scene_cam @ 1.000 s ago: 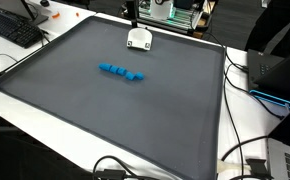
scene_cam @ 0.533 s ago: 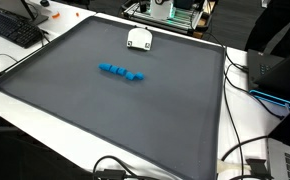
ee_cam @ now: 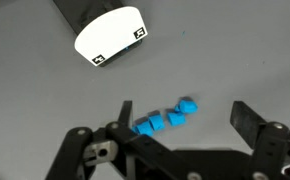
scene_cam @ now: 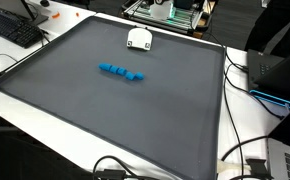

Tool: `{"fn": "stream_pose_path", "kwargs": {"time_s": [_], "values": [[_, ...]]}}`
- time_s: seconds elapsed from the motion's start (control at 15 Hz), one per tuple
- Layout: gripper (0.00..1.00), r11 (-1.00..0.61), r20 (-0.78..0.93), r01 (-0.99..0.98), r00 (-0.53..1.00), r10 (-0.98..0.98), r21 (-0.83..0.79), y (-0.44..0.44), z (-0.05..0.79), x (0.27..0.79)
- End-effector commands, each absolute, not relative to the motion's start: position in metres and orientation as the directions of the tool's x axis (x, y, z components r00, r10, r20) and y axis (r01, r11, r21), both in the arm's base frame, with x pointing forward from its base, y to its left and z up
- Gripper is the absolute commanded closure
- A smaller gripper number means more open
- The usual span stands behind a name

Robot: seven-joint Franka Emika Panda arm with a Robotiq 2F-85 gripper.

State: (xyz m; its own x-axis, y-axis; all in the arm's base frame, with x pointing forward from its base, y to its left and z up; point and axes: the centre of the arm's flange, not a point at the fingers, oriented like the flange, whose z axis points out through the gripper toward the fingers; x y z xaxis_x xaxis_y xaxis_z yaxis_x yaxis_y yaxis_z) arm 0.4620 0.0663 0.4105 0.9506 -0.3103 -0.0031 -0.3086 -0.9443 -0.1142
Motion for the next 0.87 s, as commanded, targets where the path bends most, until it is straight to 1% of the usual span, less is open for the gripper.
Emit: {"fn": "stream_pose_path", "kwargs": {"time_s": [0.0, 0.33, 0.47, 0.8], "values": [[0.0, -0.982, 0.042, -0.163, 0.985, -0.168, -0.098, 0.0707, 0.4161, 0.4633], [0.0, -0.993, 0.066, -0.069, 0.995, -0.075, -0.096, 0.0727, 0.4194, 0.4641], [0.0, -0.989, 0.049, -0.098, 0.993, -0.104, -0.109, 0.0735, 0.4198, 0.4664], [0.0, -0.99, 0.051, -0.085, 0.995, -0.091, -0.108, 0.0735, 0.4199, 0.4666]]}}
